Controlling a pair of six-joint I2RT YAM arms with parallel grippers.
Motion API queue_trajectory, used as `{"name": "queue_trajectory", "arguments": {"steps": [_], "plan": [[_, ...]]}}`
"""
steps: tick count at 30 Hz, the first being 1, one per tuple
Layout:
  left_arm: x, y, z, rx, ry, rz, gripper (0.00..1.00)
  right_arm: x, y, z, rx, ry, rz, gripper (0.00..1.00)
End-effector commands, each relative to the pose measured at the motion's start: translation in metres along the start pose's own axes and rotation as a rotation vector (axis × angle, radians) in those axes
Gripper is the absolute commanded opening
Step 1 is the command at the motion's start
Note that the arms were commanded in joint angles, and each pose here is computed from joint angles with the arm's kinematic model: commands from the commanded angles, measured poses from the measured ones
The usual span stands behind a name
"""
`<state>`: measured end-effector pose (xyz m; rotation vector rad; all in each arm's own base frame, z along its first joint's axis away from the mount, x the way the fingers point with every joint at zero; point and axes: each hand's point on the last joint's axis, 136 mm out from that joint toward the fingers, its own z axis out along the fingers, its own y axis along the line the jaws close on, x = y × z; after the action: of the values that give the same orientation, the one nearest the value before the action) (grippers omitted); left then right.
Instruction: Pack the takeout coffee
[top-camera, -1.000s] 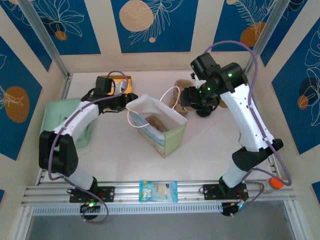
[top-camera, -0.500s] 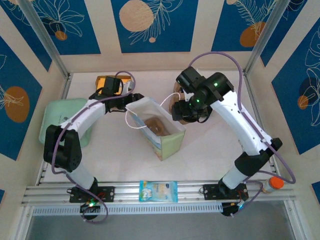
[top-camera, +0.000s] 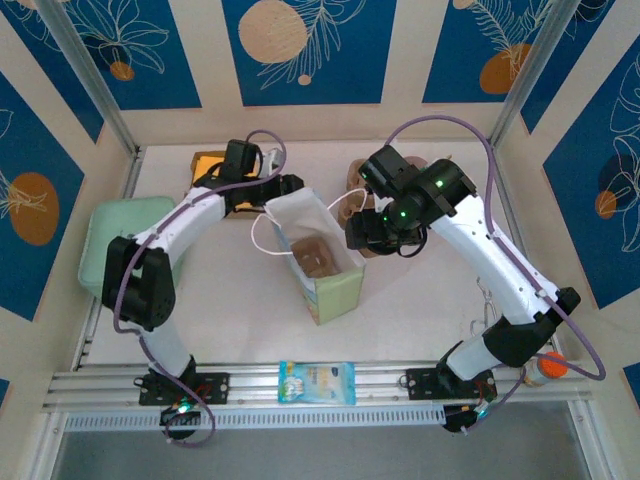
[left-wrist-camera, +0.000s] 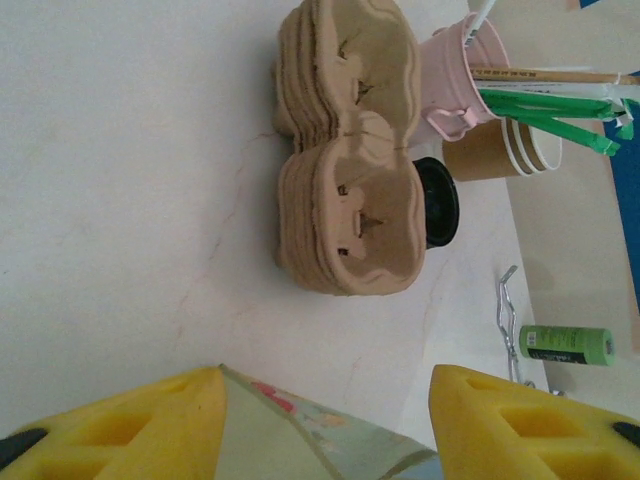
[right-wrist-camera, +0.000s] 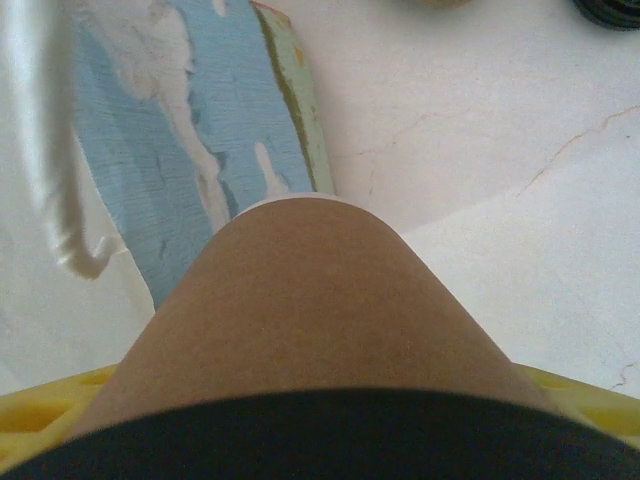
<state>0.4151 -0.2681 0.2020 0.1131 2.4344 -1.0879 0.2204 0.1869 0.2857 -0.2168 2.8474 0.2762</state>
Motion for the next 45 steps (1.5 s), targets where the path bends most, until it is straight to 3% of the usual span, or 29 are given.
{"name": "queue_trajectory", "arguments": {"steps": [1,5,10,15,24,35,39,45], "plan": [[-0.015,-0.016,0.004,0.02,-0.018,0.022,0.56,0.002,0.001,-0.009,-0.028,-0.023,0.025,0.64],[-0.033,-0.018,-0.01,-0.004,-0.045,0.041,0.56,-0.002,-0.017,-0.014,0.023,-0.042,0.069,0.64],[-0.058,-0.002,-0.055,-0.034,-0.149,0.0,0.57,-0.007,-0.033,-0.02,0.04,-0.069,0.102,0.64],[-0.044,0.032,-0.088,-0.088,-0.222,-0.074,0.57,-0.008,-0.042,-0.013,0.042,-0.06,0.114,0.63],[0.026,0.077,-0.069,-0.143,-0.151,-0.159,0.54,0.007,-0.033,0.007,0.032,0.003,0.084,0.63],[0.042,0.058,-0.023,-0.102,-0.064,-0.123,0.53,0.019,-0.019,0.006,0.013,0.012,0.064,0.63],[0.037,0.06,-0.035,-0.146,-0.078,-0.099,0.53,0.016,-0.042,-0.005,0.091,-0.008,0.098,0.63],[0.008,0.058,-0.084,-0.165,-0.174,-0.088,0.53,0.003,-0.065,-0.041,0.175,-0.096,0.091,0.63]]}}
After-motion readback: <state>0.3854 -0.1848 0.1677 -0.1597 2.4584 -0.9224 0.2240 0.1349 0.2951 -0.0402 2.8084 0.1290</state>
